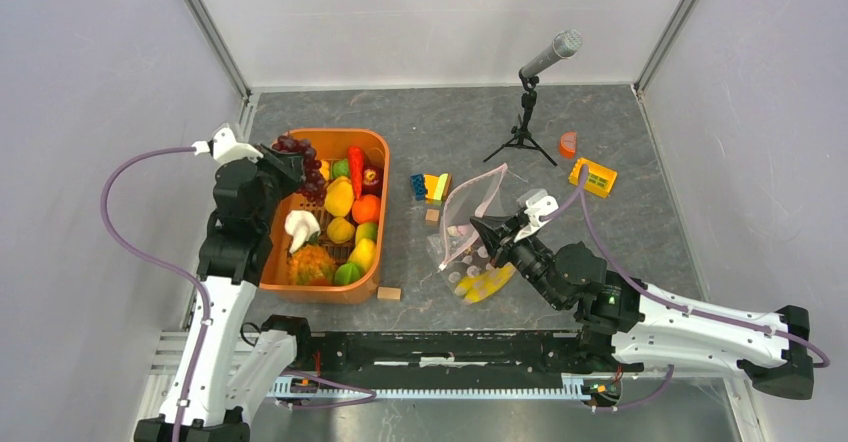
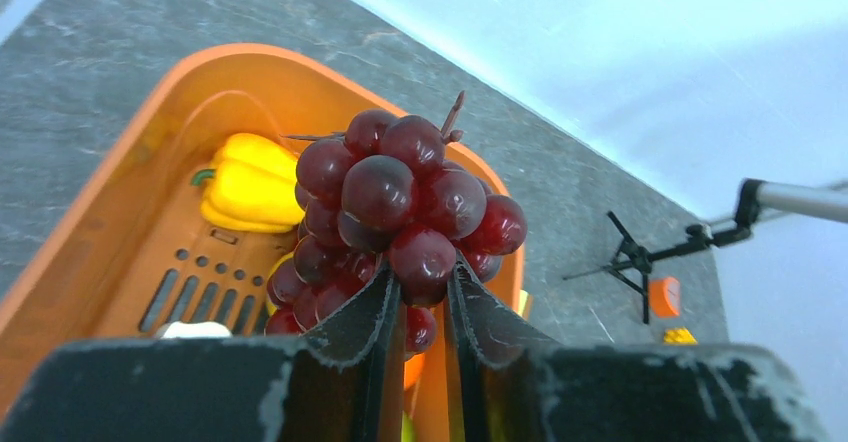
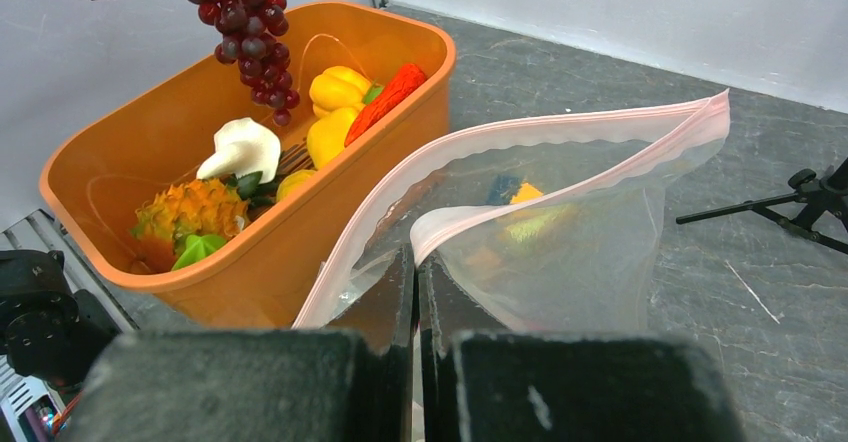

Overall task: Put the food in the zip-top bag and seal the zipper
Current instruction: Place the fake fruit in the zipper food storage bag, then pick up the fake vegetable from the bin, then place the fake vegetable in the zipper food storage bag.

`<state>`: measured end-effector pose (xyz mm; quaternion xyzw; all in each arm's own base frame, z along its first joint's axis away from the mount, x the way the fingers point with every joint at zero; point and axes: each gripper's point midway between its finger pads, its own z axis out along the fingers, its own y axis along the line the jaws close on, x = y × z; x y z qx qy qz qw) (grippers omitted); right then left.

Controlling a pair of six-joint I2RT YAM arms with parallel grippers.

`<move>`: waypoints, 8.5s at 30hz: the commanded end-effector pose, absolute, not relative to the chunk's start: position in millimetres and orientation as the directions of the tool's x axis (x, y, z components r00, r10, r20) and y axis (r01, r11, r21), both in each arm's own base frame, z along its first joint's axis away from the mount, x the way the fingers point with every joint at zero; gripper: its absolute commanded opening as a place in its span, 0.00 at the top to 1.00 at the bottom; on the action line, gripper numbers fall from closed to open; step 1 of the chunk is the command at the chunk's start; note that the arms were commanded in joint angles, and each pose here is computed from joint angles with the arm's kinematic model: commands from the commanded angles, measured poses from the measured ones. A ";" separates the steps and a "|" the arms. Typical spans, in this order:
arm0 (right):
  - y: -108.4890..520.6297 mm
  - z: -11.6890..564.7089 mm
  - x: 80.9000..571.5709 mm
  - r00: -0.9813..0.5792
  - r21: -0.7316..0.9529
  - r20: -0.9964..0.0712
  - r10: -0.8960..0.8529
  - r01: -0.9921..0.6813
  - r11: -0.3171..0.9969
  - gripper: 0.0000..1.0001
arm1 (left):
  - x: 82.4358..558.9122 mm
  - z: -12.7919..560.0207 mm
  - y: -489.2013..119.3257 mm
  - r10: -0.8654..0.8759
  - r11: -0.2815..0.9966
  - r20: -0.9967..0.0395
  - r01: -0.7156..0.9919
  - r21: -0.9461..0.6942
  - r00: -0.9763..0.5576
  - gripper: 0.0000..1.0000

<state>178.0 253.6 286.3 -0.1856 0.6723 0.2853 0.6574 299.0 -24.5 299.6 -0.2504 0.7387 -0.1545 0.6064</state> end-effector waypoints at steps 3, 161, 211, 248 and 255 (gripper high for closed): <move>256.1 310.8 176.3 -0.055 0.190 -0.978 0.201 -0.635 0.749 0.99 | 293.4 362.6 -71.5 -0.531 0.824 -0.833 0.139 -0.550 -0.153 0.98; 259.9 302.8 182.6 -0.086 0.076 -0.996 0.026 -0.658 0.749 0.99 | 381.1 176.5 -81.9 -0.486 0.874 -0.760 -0.266 -0.408 -0.432 0.07; 261.4 296.4 183.7 -0.137 0.154 -0.987 0.086 -0.633 0.758 0.99 | 318.4 226.8 -124.9 -0.265 0.900 -0.789 0.152 -0.409 -0.554 0.96; 275.0 300.2 182.7 -0.116 0.216 -0.976 0.186 -0.662 0.717 0.99 | 154.1 267.8 -246.7 0.251 0.501 -0.709 0.715 -0.487 -0.659 0.97; 288.2 302.1 169.6 -0.098 0.174 -0.983 0.152 -0.745 0.644 0.99 | 167.4 254.8 -263.9 0.265 0.565 -0.656 0.665 -0.488 -0.707 0.98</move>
